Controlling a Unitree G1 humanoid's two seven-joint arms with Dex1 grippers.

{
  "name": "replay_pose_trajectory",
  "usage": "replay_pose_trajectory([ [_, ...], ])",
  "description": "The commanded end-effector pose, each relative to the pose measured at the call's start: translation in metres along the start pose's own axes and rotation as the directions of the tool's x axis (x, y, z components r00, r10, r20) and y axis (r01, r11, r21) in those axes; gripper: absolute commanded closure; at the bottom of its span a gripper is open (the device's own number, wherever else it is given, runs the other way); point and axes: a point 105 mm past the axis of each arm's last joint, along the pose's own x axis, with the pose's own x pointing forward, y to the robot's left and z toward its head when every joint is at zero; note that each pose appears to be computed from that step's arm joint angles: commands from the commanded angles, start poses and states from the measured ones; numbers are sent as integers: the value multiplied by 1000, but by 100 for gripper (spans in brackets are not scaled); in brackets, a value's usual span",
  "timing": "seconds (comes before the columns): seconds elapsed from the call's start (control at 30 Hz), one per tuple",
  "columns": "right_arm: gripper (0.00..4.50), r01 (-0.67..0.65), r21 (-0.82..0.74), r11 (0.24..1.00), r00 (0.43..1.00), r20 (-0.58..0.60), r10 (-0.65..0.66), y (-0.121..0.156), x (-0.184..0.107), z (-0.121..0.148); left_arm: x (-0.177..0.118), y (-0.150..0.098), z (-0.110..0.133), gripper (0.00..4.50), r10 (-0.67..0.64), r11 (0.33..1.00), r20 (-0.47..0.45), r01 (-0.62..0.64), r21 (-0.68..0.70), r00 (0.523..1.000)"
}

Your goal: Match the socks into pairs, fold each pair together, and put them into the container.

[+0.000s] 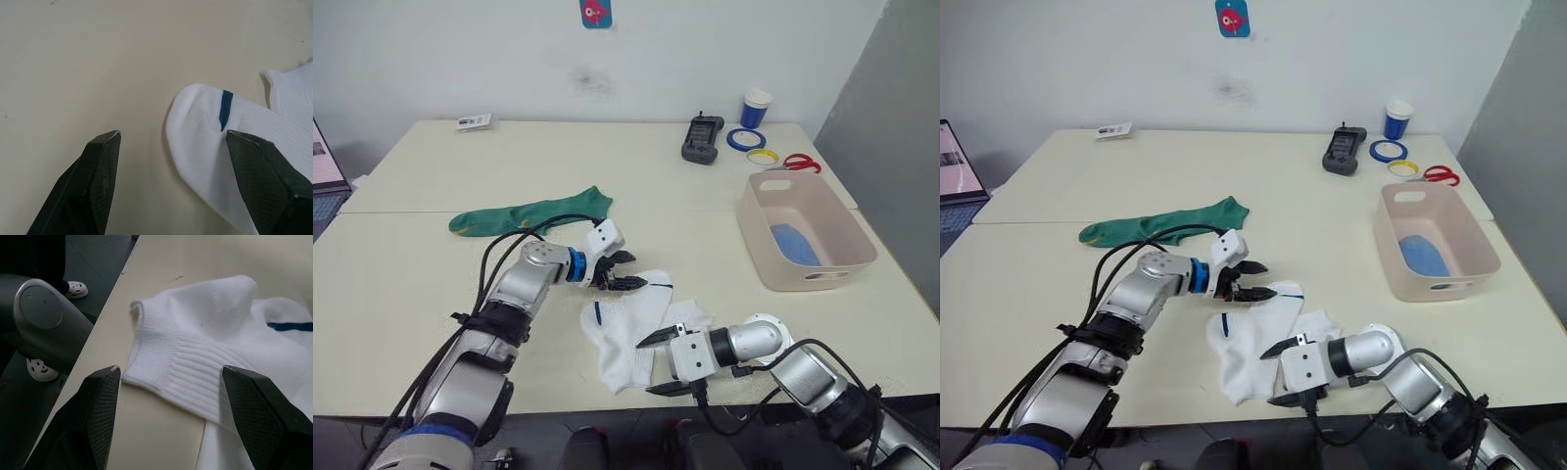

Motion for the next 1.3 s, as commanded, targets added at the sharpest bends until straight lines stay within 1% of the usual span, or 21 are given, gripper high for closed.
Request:
replay_pose_trajectory([
  [0.03,155,-6,-23,1000,1000,-17,6,-5,9,-5,6,-5,0,156,-47,996,-27,49,71,999],
  [0.17,292,7,-34,999,1000,4,-6,-11,4,-1,3,-3,1,281,-43,998,-10,44,55,999],
  [0.3,433,-19,-26,999,999,25,20,-6,-4,5,1,-2,0,407,-36,998,-4,36,59,999],
  [0.33,450,-19,-26,999,999,30,19,-5,-6,7,0,-1,0,441,-30,998,0,30,57,1000],
  [0.37,450,-13,-32,999,999,35,14,-6,-9,9,-3,0,1,448,-18,999,7,18,52,1000],
  [0.5,450,1,-27,1000,999,54,1,-8,-19,18,-13,2,0,448,7,999,19,-8,41,1000],
  [0.63,450,25,-10,1000,996,82,-24,-12,-38,27,-31,0,0,448,55,998,41,-56,22,998],
  [0.73,450,85,-14,996,994,77,-83,-21,-63,29,-50,-14,4,448,107,994,83,-106,-21,991],
  [0.87,450,119,-8,993,993,19,-119,-33,-90,15,-65,-37,6,448,184,981,108,-176,-77,977],
  [1.0,450,121,2,993,992,-37,-121,-41,-108,-4,-70,-59,5,448,251,962,114,-235,-140,961],
  [1.13,450,121,35,992,991,-54,-119,-46,-113,-17,-71,-72,-7,448,342,921,87,-315,-231,936],
  [1.23,450,114,56,992,992,-58,-110,-45,-113,-23,-71,-81,-13,448,360,907,74,-330,-261,930],
  [1.27,406,108,79,991,993,-59,-104,-42,-113,-25,-71,-85,-14,428,354,904,74,-321,-281,932],
  [1.3,381,105,97,990,993,-60,-100,-39,-114,-26,-71,-90,-15,402,345,904,75,-310,-295,935],
])
